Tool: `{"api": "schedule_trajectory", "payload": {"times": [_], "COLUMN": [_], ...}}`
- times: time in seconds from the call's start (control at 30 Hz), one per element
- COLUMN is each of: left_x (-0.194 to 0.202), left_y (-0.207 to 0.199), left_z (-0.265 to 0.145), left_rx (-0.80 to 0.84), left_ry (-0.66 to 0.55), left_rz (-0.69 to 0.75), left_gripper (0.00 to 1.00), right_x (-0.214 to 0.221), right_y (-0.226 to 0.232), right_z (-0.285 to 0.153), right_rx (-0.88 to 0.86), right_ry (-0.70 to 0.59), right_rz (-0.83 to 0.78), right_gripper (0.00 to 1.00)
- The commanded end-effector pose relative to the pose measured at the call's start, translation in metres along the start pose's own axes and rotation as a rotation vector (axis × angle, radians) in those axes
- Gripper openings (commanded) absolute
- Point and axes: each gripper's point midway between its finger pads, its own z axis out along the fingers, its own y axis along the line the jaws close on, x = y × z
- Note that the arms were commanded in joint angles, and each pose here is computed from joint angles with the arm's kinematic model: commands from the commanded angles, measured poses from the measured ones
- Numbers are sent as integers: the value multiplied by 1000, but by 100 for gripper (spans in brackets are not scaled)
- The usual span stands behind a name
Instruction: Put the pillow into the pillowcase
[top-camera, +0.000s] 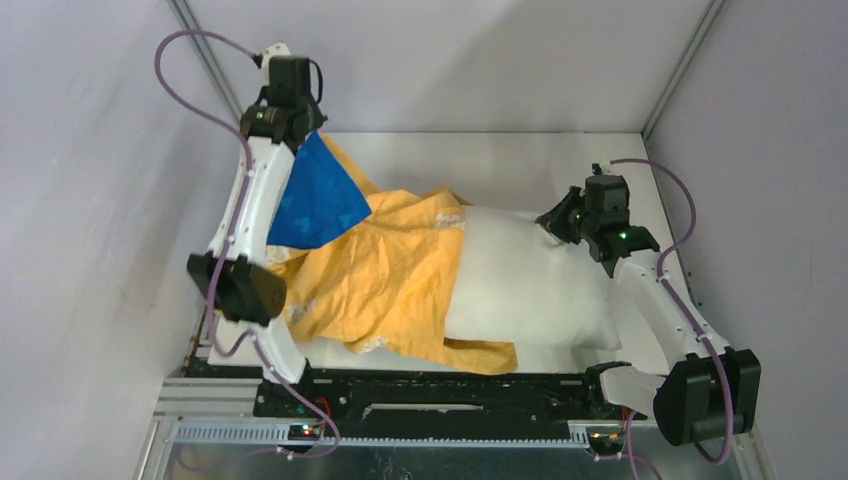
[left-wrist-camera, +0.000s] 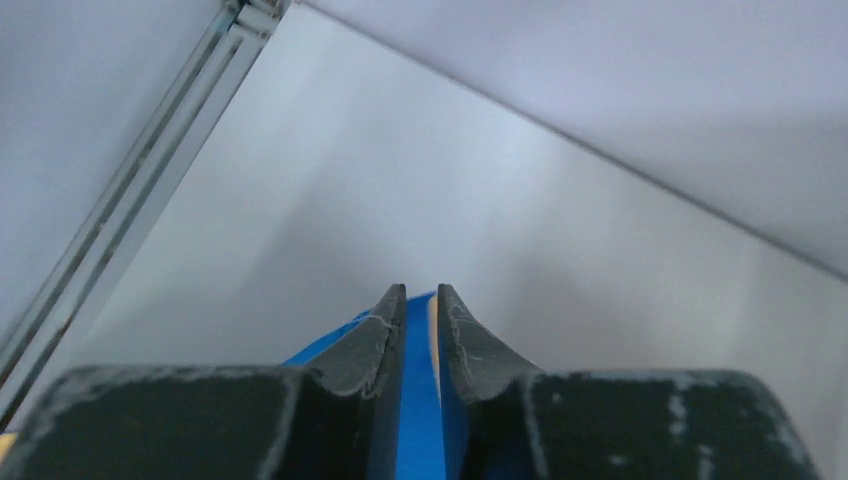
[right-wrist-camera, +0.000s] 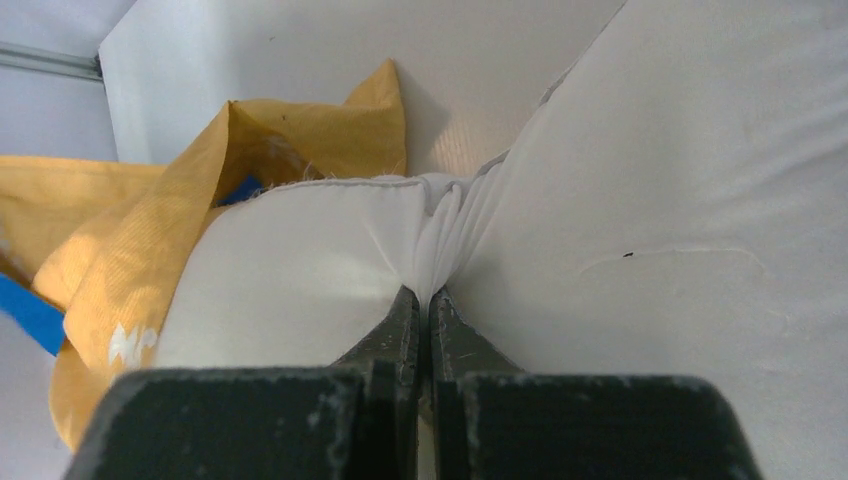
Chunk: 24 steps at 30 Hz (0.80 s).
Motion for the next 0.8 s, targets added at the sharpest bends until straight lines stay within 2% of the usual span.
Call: {"api": "schedule_trajectory", "payload": {"times": [0.0, 0.07, 0.13, 0.23, 0.3, 0.33, 0.43, 0.5, 0.6, 0.67, 0.77], "left_x": [-30, -43, -51, -39, -17, 2, 56, 104, 162, 200, 247], "left_y": [-9, -26, -45, -67, -80, -86, -96, -102, -115, -126, -135], "left_z": [33, 22, -1, -39, -71, -84, -126, -145, -181, -203, -210], "left_rx": [69, 118, 175, 272, 332, 353, 422, 464, 550, 614, 648], "left_ry": [42, 17, -23, -30, -25, -10, 26, 87, 151, 206, 276], "left_rz": [-63, -21, 18, 61, 102, 129, 166, 197, 237, 266, 302], "left_gripper": [37, 59, 74, 80, 81, 81, 80, 79, 79, 79, 81], "right_x": [-1, -4, -7, -10, -12, -14, -21, -26, -27, -24, -11], "right_y": [9, 7, 4, 5, 7, 8, 11, 13, 12, 9, -1], "right_z": [-2, 1, 5, 9, 7, 5, -6, -18, -38, -50, -67], "right_rx": [-41, -32, -25, -24, -22, -17, 4, 27, 85, 130, 209], "right_ry": [-5, -14, -16, -17, -16, -19, -42, -66, -102, -122, -123], "right_rz": [-7, -1, 9, 7, -15, -27, -75, -120, -170, -209, -260], "right_gripper": [0, 0, 0, 0, 0, 4, 45, 66, 82, 97, 100]}}
